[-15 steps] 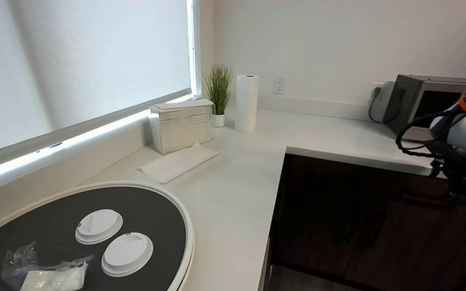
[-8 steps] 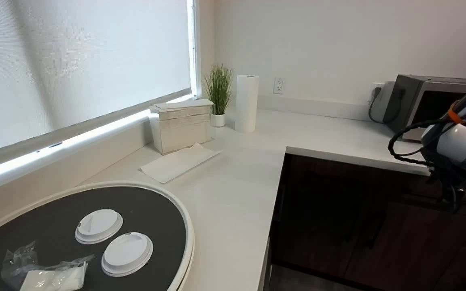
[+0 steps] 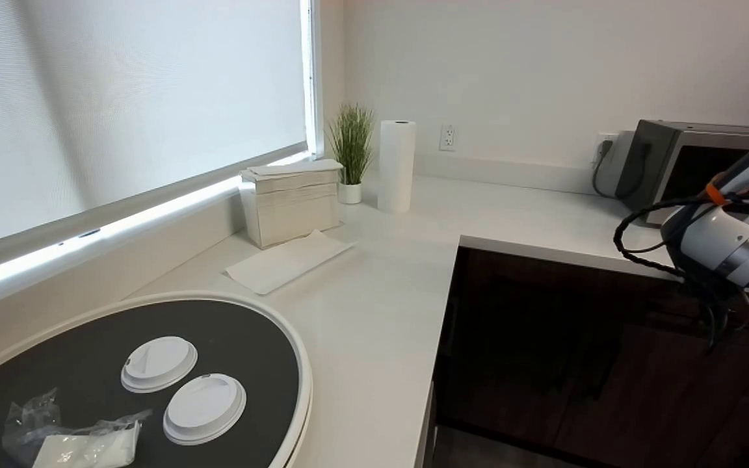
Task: Open the right drawer
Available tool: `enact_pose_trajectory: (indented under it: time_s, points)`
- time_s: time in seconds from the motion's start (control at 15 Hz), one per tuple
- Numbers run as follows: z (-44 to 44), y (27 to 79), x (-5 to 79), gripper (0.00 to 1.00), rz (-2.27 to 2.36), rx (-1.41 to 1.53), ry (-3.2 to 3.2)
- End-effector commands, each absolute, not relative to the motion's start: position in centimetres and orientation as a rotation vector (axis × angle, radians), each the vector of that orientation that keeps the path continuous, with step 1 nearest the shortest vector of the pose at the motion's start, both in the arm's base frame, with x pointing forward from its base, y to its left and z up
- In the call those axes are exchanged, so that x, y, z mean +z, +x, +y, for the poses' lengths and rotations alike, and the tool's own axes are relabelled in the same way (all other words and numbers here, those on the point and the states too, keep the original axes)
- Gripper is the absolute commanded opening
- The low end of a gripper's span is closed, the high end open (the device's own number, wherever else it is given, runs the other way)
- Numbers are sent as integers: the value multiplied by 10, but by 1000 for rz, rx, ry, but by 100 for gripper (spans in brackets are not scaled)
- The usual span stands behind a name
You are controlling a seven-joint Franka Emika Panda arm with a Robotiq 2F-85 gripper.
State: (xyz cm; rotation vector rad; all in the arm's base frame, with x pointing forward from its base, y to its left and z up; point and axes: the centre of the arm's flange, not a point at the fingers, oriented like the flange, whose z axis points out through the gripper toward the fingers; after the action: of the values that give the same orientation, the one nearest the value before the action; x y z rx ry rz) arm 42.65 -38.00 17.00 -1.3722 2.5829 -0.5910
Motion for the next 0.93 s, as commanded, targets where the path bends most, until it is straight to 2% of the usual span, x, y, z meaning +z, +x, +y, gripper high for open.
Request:
enact_pose_trajectory:
  time_s: [0.0, 0.87]
  points:
    - [-380, 426, 170, 100, 2583, -591, -1372]
    - [-379, 435, 131, 100, 2569, -577, -1315]
